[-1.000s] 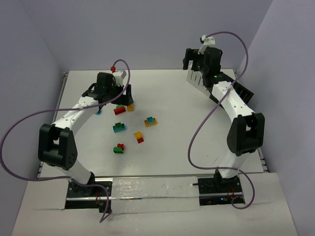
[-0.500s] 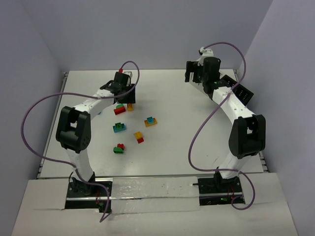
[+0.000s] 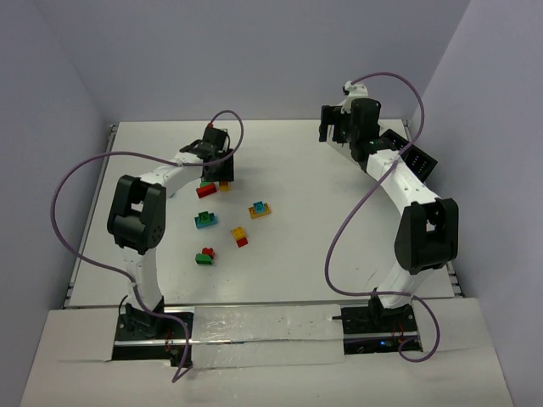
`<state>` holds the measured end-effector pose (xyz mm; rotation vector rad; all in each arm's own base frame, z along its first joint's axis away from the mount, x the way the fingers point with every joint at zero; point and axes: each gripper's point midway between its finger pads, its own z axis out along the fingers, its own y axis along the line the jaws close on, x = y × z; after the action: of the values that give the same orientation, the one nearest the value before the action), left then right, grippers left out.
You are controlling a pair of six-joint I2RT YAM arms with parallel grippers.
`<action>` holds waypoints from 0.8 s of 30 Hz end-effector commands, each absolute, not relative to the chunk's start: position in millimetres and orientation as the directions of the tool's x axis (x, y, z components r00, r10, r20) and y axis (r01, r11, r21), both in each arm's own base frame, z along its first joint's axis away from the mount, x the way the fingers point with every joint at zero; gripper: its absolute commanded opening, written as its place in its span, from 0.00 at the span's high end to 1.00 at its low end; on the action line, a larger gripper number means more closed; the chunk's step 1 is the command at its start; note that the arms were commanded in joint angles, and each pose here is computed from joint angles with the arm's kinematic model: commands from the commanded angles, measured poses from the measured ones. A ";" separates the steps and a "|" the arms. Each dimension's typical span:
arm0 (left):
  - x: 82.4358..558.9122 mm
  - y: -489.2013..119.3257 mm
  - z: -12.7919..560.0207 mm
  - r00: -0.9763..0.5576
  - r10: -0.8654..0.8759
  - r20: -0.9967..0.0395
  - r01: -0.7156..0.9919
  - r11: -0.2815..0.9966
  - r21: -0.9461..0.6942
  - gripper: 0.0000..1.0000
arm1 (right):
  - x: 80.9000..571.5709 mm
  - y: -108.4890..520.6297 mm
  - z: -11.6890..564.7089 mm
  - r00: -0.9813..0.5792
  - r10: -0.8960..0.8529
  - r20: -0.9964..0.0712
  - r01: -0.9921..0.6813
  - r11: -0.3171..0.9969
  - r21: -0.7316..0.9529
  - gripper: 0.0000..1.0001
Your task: Sort the legos into containers by color
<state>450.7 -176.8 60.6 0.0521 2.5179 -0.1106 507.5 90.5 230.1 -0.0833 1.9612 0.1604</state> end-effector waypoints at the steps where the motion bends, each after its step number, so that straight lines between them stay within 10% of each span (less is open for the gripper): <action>1: 461.2 -188.8 70.4 -0.801 0.013 -0.598 0.087 0.992 -0.096 0.38 | 504.1 87.1 259.5 -0.327 0.016 -0.945 -0.134 0.989 0.064 0.00; 23: 457.8 -187.6 69.6 -0.782 0.100 -0.615 0.174 0.983 -0.062 0.60 | 497.1 98.7 260.4 -0.346 0.067 -0.936 -0.169 0.977 0.132 0.00; 24: 455.8 -199.7 82.9 -0.755 0.115 -0.645 0.241 0.964 -0.111 0.72 | 493.5 104.5 260.8 -0.358 0.077 -0.931 -0.194 0.969 0.155 0.00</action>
<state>455.5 -180.2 43.7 0.1368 2.5443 -0.1011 504.4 93.9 226.7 -0.0838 1.9793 0.1859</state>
